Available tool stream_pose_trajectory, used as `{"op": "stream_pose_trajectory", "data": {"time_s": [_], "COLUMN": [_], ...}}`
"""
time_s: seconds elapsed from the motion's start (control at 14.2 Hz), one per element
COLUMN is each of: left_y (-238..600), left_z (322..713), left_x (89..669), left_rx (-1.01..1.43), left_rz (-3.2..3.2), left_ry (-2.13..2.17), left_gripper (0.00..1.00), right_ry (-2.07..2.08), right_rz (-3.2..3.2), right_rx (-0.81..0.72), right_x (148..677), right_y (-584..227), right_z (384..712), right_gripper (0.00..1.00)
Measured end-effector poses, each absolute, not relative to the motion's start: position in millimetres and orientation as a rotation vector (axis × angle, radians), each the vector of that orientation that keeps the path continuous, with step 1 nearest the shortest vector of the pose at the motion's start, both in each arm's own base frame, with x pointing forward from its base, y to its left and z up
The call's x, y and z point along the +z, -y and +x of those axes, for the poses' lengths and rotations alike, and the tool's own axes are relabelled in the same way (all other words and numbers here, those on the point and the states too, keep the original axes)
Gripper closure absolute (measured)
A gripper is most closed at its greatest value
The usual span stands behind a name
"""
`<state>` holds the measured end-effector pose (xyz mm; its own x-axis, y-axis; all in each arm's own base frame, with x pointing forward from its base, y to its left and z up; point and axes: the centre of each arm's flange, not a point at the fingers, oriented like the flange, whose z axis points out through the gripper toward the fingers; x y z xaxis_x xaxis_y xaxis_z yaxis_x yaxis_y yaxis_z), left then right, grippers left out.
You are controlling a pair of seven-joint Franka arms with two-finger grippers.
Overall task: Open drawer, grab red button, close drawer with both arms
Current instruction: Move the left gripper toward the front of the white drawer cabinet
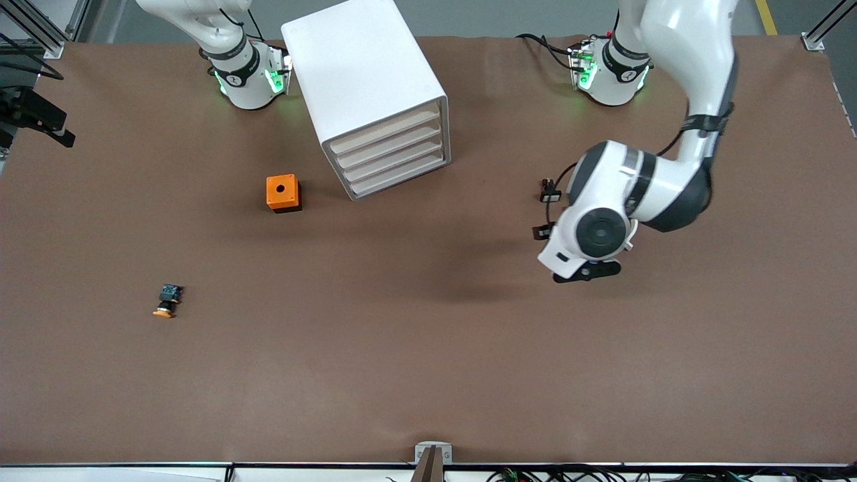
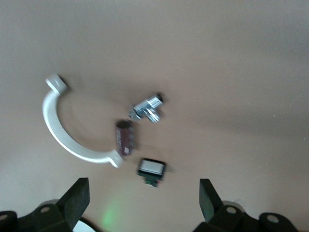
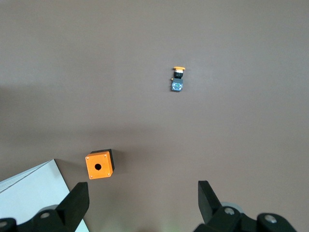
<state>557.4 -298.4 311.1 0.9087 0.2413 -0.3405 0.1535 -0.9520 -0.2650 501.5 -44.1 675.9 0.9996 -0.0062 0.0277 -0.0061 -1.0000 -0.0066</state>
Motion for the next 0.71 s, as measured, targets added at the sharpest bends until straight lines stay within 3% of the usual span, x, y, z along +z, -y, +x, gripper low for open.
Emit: {"op": "stream_pose_trajectory", "data": {"time_s": [0.42,0.71], "left_y": [415,438], "left_z": [503,497], "left_x": [273,252], "left_rx": [0.650,0.819], "left_rz": [-2.639,-2.468], "left_ry": [0.873,1.194], "left_gripper": [0.00,0.00], "right_ry": [-0.018,-0.013], "right_rz": [-3.136,-3.136], "right_rx": [-0.041,0.107], "right_x": [676,628], "right_y": [47,44], "right_z": [505,533], "right_gripper": [0.00,0.00]}}
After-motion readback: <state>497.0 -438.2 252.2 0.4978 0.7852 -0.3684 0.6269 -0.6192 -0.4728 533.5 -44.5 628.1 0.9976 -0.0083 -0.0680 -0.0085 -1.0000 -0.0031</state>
